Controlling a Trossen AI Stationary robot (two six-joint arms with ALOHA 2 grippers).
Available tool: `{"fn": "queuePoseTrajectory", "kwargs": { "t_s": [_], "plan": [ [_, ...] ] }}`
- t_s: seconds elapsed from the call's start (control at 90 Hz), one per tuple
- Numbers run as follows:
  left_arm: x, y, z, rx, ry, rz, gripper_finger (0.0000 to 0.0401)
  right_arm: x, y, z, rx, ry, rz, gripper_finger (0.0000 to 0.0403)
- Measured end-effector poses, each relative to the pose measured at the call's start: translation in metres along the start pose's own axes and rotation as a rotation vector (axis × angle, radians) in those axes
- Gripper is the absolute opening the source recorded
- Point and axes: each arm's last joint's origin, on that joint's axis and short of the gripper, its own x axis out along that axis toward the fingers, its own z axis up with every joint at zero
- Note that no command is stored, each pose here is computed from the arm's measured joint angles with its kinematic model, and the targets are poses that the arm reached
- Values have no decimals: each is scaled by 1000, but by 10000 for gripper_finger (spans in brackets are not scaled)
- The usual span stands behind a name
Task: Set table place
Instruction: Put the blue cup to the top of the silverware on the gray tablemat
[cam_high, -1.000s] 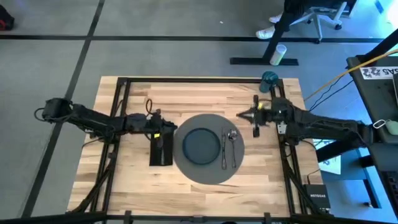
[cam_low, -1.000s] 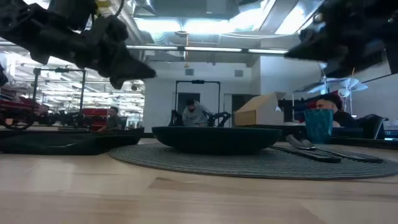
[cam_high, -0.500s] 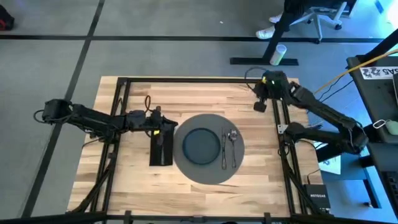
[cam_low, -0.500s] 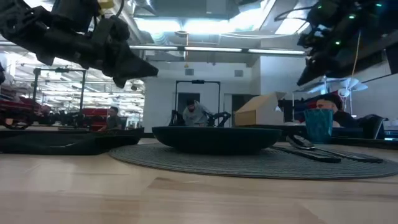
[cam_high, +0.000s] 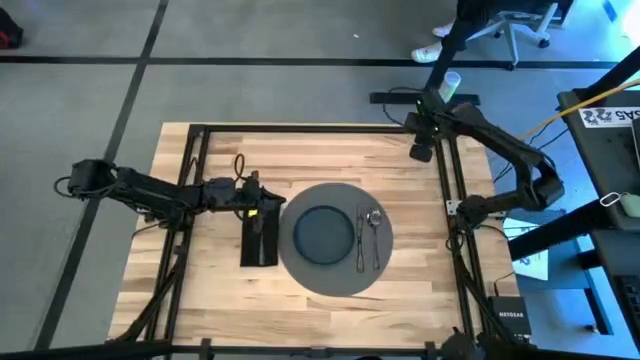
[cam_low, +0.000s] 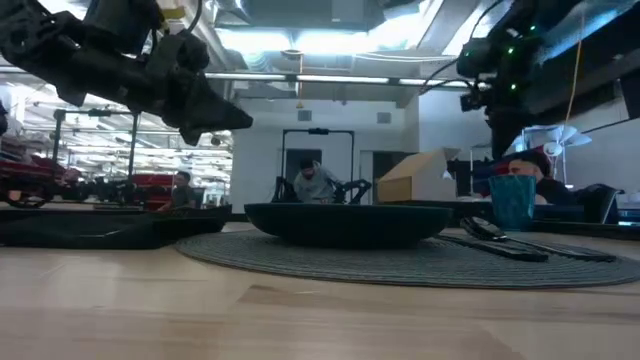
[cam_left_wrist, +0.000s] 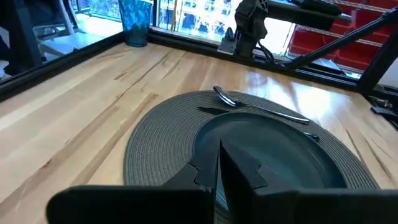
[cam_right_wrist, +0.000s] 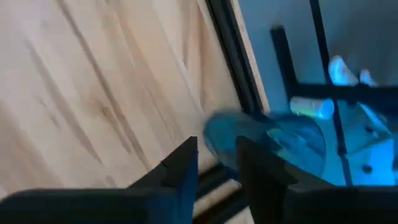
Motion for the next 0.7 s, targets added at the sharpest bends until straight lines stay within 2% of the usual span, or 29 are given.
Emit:
{"fn": "queuePoseTrajectory", "kwargs": {
  "t_s": [0.189, 0.433, 0.7],
  "plan": [
    [0, 0, 0, 2, 0, 0, 0, 9, -10, -5, 44, 33, 2, 137],
    [0, 0, 0, 1, 1, 1, 0, 18, -13, 1, 49, 26, -7, 138],
    [0, 0, -1, 2, 10, 3, 0, 44, -20, 8, 123, 92, -59, 138]
  ]
}}
